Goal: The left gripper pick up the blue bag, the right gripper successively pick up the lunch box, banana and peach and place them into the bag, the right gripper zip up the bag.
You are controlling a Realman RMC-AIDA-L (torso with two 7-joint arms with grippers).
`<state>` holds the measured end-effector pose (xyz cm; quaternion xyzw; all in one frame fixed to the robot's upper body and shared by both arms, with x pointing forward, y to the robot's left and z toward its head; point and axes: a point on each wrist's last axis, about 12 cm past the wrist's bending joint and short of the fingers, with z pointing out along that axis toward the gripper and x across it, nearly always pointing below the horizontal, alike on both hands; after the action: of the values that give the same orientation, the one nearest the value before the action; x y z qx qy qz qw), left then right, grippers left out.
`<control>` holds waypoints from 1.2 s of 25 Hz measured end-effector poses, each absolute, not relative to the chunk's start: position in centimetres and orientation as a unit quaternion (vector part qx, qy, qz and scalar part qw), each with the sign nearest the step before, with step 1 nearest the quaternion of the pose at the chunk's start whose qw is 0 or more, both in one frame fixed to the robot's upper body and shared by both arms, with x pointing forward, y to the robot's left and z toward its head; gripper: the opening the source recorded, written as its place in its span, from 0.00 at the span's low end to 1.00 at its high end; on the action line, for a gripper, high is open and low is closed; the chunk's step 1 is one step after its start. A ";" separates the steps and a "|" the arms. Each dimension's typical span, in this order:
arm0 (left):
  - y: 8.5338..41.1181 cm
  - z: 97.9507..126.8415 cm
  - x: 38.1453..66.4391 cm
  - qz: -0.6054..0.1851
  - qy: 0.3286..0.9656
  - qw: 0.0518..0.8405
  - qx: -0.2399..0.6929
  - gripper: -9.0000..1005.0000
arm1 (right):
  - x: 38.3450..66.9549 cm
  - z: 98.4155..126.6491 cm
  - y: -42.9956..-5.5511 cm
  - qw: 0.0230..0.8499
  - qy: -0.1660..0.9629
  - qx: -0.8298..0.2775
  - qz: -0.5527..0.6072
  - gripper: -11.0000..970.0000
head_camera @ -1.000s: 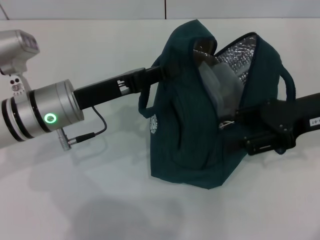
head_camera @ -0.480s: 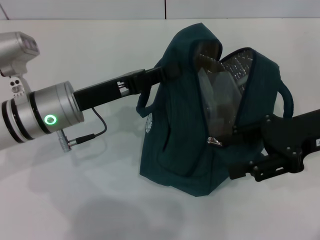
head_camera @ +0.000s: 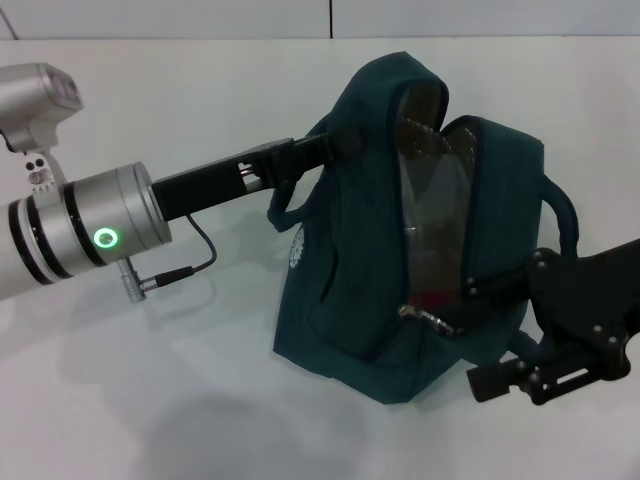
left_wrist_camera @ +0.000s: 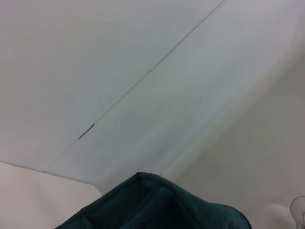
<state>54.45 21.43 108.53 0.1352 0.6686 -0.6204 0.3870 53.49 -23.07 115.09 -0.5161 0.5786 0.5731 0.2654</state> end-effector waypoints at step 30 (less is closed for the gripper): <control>21.4 108.5 55.2 -0.603 0.681 0.394 0.132 0.05 | 52.1 115.8 -25.4 0.396 0.500 -0.487 0.597 0.61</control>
<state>55.21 21.36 108.50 0.1319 0.6810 -0.6031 0.3938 52.15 -25.42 115.76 -0.4874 0.4996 0.5967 0.3961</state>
